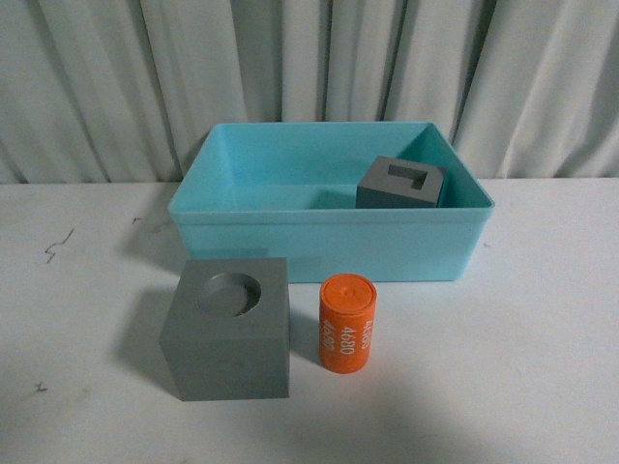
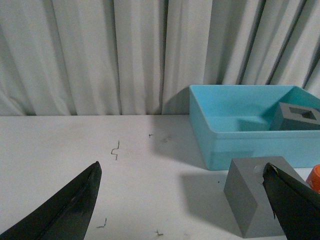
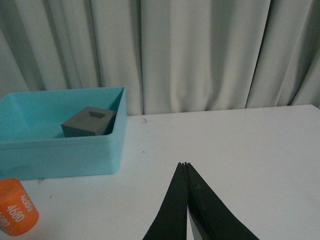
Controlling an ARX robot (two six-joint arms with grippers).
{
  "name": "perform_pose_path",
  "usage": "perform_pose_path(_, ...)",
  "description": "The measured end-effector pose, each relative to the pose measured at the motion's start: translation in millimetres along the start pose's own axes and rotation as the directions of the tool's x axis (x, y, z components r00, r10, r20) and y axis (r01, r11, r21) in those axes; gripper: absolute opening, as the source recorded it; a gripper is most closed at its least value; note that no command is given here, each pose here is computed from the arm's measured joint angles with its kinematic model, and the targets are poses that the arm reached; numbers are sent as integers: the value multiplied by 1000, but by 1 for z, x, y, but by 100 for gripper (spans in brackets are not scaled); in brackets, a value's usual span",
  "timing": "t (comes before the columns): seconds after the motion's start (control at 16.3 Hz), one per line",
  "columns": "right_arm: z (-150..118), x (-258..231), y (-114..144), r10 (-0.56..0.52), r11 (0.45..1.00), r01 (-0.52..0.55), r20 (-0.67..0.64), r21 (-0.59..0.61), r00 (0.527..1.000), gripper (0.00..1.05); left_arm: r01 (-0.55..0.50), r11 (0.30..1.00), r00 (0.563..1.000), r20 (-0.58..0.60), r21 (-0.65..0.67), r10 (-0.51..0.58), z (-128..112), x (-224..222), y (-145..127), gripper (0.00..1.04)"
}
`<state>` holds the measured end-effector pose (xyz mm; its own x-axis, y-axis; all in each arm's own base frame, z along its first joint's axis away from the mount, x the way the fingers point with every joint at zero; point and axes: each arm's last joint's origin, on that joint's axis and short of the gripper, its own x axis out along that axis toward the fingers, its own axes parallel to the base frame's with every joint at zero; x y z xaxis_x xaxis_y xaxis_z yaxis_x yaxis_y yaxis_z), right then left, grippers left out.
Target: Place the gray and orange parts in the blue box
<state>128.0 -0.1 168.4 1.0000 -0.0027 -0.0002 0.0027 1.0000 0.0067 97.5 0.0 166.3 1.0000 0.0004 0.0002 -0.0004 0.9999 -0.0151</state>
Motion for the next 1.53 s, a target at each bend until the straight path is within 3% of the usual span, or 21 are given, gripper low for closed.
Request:
perform_pose_path(0.92, 2, -20, 0, 0, 1000, 0, 17, 0, 1000, 2, 0, 1000, 1000, 0, 0, 0, 0, 0, 0, 98)
perform_pose_path(1.04, -5, -28, 0, 1, 1000, -1, -42, 0, 999, 2, -1, 1000, 1000, 0, 0, 1, 0, 0, 0, 98)
perform_pose_path(1.1, 1, -31, 0, 1, 1000, -1, 28, 0, 1000, 2, 0, 1000, 1000, 0, 0, 0, 0, 0, 0, 98)
perform_pose_path(1.41, -1, -31, 0, 0, 1000, 0, 6, 0, 1000, 2, 0, 1000, 1000, 0, 0, 0, 0, 0, 0, 98)
perform_pose_path(1.53, -1, -31, 0, 0, 1000, 0, 6, -1, 1000, 25, 0, 1000, 1000, 0, 0, 0, 0, 0, 0, 98)
